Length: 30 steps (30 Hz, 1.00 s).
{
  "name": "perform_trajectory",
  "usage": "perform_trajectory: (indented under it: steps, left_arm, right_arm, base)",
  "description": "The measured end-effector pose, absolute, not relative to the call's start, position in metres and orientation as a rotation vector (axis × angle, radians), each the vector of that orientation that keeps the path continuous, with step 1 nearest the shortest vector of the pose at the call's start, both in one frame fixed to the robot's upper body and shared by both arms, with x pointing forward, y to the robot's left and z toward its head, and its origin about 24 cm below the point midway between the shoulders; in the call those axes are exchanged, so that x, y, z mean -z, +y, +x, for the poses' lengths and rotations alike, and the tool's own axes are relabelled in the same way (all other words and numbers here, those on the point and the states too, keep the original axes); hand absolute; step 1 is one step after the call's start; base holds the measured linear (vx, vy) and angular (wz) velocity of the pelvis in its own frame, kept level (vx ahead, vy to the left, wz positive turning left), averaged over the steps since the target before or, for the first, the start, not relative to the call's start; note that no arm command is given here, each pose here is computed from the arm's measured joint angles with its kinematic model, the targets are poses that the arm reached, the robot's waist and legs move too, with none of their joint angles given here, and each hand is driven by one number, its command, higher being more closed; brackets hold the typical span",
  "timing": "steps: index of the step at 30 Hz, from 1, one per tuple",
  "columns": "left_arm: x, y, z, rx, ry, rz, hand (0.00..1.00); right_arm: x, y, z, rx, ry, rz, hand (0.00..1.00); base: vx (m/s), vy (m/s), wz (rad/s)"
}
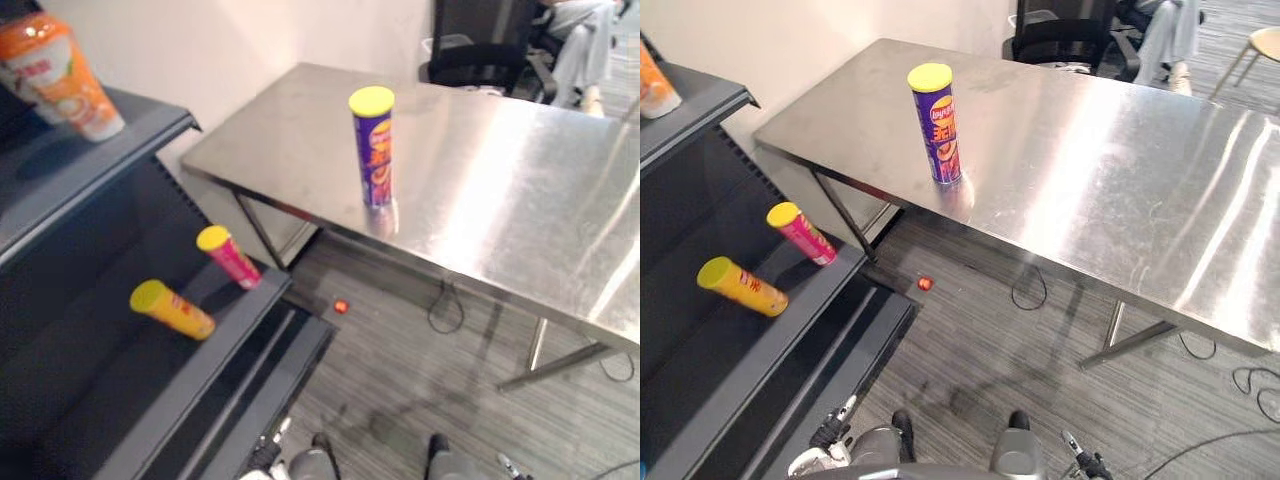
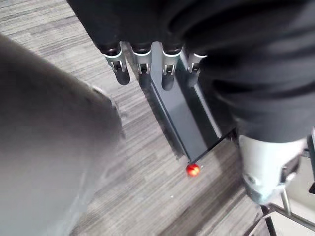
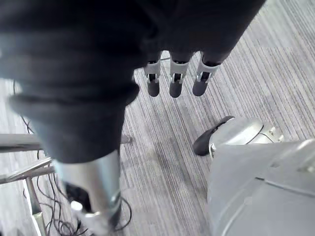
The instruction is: Put the gum and the chips on the shelf.
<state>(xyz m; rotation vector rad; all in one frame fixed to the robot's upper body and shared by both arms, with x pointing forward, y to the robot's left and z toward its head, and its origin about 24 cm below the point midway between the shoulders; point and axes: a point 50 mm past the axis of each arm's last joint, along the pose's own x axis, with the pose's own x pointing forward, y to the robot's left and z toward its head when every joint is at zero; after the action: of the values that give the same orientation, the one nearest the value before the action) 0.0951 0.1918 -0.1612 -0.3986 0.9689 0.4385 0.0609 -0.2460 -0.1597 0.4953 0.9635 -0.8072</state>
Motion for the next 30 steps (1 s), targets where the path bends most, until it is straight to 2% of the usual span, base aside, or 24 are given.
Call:
perform_trajectory:
  steps: [5, 13, 16, 20, 22, 24, 27, 28, 30]
  left_arm:
    - [0.162, 0.202, 0.092, -0.433, 0.99, -0.349, 0.0]
    - [0.163, 0.202, 0.089, -0.415, 1.015, -0.317, 0.0]
    - [0.163, 0.202, 0.088, -0.409, 1.021, -0.306, 0.0]
    - [0.163, 0.205, 0.088, -0.413, 1.022, -0.275, 0.0]
    - [0.163, 0.211, 0.084, -0.449, 1.025, -0.277, 0.0]
    - [0.163, 0.214, 0.079, -0.479, 1.03, -0.284, 0.0]
    - [0.164, 0.213, 0.075, -0.499, 1.039, -0.296, 0.0]
    - [0.165, 0.21, 0.073, -0.511, 1.042, -0.314, 0.0]
    - [0.165, 0.206, 0.071, -0.505, 1.046, -0.31, 0.0]
  right_arm:
    - [0.161, -0.247, 0.052, 0.87, 0.959, 0.54, 0.0]
    - [0.162, -0.246, 0.063, 0.893, 0.942, 0.594, 0.0]
    - [0.162, -0.249, 0.054, 0.98, 0.927, 0.646, 0.0]
    - [0.159, -0.266, 0.042, 1.196, 0.827, 0.776, 0.0]
    - [0.152, -0.287, 0.039, 1.357, 0.708, 0.851, 0.0]
    - [0.139, -0.312, 0.042, 1.427, 0.602, 0.818, 0.0]
    - [0.096, -0.362, 0.062, 1.457, 0.355, 0.671, 0.0]
    - [0.061, -0.384, 0.075, 1.45, 0.189, 0.555, 0.0]
    - [0.018, -0.4, 0.09, 1.432, 0.003, 0.428, 0.0]
  base:
    - [0.18, 0.199, -0.14]
    - [0.11, 0.01, -0.26]
    - [0.03, 0.0, -0.16]
    - [-0.04, 0.009, -0.12]
    - [-0.07, -0.019, -0.2]
    - [-0.09, -0.044, -0.28]
    - [-0.07, -0.052, -0.28]
    - [-0.06, -0.063, -0.21]
    - [-0.07, -0.081, -0.07]
